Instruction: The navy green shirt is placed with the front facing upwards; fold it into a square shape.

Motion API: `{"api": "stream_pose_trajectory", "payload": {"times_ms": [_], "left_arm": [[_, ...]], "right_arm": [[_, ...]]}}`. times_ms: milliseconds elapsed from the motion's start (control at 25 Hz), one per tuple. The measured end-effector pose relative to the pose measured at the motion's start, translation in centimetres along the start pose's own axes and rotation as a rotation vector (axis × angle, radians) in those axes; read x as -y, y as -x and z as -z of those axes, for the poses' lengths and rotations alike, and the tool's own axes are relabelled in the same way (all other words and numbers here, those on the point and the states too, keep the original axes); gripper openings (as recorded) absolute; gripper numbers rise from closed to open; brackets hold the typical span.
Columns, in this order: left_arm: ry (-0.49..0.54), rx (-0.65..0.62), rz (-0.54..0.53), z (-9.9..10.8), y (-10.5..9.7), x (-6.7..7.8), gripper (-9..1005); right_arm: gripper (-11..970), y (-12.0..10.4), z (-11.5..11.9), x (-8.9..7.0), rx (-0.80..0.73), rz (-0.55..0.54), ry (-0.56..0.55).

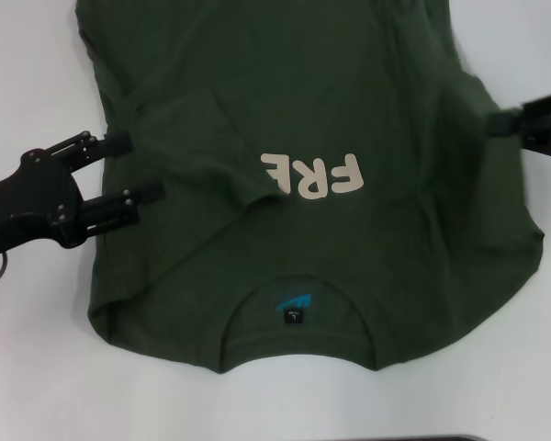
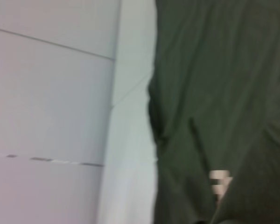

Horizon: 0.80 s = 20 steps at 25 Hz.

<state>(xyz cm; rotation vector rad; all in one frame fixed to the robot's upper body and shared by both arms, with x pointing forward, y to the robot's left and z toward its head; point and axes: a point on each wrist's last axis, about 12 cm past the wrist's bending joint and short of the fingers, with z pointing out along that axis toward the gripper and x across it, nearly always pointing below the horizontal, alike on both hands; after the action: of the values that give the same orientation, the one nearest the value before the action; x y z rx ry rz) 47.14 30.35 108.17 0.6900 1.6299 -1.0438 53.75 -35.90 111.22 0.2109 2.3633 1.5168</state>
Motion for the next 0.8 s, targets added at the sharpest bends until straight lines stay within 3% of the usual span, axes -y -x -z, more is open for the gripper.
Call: {"api": "stream_pose_trajectory", "payload": {"times_ms": [200,320,800], "left_arm": [[-0.002,0.002,-0.001,0.0,0.0,0.1,812],[-0.005,0.003,0.003,0.0,-0.1,0.1,812],[-0.011,0.005,0.012,-0.1,-0.2,0.2,812]], "right_arm": [[14,0.2,5.5,2.2,0.103,-0.033,-0.155],[14,0.2,7.1,2.7,0.141,-0.035,-0.192],[15,2.4,5.0,1.5,0.087,0.063,-0.262]]}}
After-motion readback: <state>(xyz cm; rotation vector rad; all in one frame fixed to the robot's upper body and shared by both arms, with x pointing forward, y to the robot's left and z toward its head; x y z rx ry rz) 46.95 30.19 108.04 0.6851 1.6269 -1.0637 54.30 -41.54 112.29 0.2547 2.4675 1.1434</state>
